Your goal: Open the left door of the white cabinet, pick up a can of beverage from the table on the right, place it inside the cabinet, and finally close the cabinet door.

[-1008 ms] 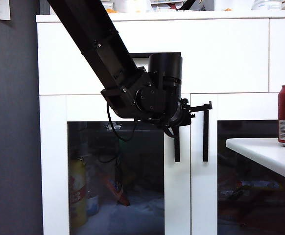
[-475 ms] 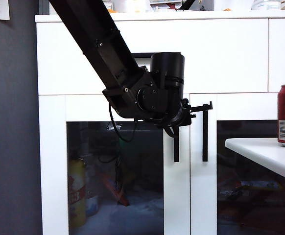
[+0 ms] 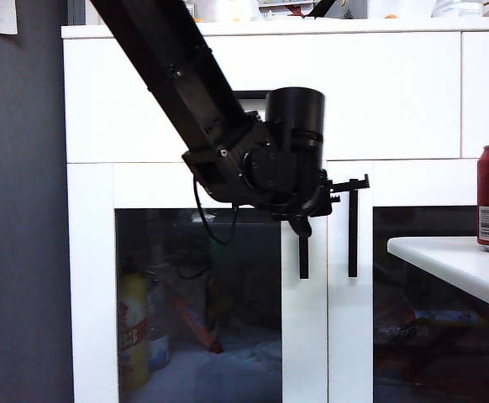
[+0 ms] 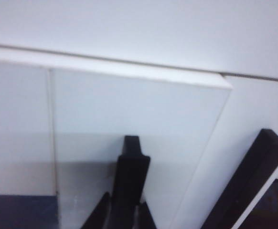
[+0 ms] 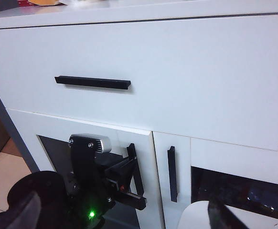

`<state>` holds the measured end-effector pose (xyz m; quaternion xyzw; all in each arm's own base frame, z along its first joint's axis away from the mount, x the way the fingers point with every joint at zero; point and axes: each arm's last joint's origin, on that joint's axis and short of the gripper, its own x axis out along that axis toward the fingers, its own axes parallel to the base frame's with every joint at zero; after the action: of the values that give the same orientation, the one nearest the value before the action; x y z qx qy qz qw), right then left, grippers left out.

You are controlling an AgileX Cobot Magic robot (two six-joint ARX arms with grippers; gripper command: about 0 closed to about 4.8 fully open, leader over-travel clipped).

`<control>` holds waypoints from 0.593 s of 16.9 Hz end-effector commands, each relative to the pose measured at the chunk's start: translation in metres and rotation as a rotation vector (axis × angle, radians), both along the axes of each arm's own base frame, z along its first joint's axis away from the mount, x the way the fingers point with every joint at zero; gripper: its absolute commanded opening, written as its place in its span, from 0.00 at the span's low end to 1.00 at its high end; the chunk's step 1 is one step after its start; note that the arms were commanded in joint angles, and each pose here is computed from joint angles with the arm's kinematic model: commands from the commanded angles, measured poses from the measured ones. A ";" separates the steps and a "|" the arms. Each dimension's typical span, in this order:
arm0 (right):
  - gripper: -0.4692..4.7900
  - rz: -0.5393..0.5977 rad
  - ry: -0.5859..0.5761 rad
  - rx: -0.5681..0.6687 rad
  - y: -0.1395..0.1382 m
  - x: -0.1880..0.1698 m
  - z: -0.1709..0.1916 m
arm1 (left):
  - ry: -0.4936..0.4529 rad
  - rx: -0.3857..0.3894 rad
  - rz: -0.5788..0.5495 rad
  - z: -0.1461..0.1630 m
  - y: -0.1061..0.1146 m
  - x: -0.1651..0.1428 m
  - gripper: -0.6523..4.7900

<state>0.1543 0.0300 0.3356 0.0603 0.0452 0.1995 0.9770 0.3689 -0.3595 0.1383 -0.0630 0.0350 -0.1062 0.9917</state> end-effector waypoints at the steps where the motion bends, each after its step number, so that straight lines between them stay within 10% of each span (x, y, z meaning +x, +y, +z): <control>1: 1.00 0.005 0.069 -0.018 0.001 0.002 -0.007 | -0.001 -0.031 -0.038 0.003 -0.012 -0.013 0.11; 10: 1.00 0.010 0.052 -0.077 0.002 0.011 -0.009 | -0.008 -0.040 -0.061 0.018 -0.018 -0.023 0.11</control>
<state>0.1661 0.0317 0.3224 0.0300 0.0919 0.1989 0.9752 0.3565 -0.3672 0.1441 -0.0521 0.0490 -0.0999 0.9924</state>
